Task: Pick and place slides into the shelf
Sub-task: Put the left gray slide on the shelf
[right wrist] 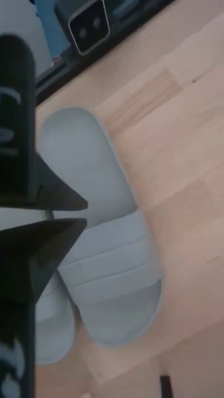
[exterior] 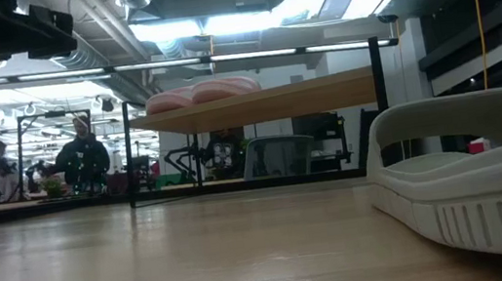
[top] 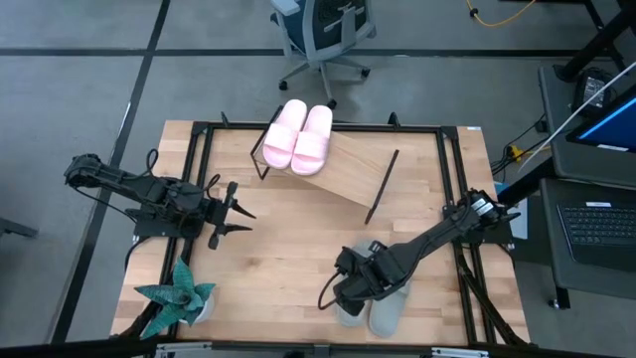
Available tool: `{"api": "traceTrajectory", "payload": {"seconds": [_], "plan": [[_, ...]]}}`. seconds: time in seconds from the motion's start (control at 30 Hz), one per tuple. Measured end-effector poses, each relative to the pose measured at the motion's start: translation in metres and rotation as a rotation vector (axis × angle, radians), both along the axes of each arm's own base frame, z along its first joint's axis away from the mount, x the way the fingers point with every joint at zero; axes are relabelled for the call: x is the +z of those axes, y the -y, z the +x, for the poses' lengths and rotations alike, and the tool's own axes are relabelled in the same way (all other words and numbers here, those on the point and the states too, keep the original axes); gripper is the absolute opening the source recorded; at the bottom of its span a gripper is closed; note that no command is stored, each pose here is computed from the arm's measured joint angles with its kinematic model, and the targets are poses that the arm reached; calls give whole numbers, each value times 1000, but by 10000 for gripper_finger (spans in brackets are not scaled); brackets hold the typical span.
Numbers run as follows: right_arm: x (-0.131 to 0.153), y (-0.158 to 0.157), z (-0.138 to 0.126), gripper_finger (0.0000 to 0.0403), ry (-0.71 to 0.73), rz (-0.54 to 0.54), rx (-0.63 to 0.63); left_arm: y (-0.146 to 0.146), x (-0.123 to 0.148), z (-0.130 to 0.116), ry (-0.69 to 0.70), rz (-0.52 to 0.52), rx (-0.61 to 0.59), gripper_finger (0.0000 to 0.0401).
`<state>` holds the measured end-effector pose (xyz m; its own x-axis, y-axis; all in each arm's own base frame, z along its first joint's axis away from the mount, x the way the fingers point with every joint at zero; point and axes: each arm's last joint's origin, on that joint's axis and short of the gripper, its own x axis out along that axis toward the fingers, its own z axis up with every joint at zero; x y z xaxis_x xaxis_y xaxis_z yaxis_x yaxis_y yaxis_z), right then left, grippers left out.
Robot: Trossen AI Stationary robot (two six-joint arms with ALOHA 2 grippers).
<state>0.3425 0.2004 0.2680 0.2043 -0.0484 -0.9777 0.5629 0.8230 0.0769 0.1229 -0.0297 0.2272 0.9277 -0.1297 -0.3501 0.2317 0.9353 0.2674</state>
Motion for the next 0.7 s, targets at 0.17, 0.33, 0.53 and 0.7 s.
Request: {"api": "traceTrajectory", "payload": {"seconds": [0.17,0.33,0.53,0.7], "plan": [[-12,0,-2,72,-62,23,-1,0,0,0,0,2,4,139],[-17,-1,1,110,-71,23,0,-1,0,0,3,18,45,139],[-17,1,2,150,-64,26,-13,-2,0,0,4,19,53,139],[-16,-2,6,167,-20,52,-5,-2,0,0,4,19,53,139]]}}
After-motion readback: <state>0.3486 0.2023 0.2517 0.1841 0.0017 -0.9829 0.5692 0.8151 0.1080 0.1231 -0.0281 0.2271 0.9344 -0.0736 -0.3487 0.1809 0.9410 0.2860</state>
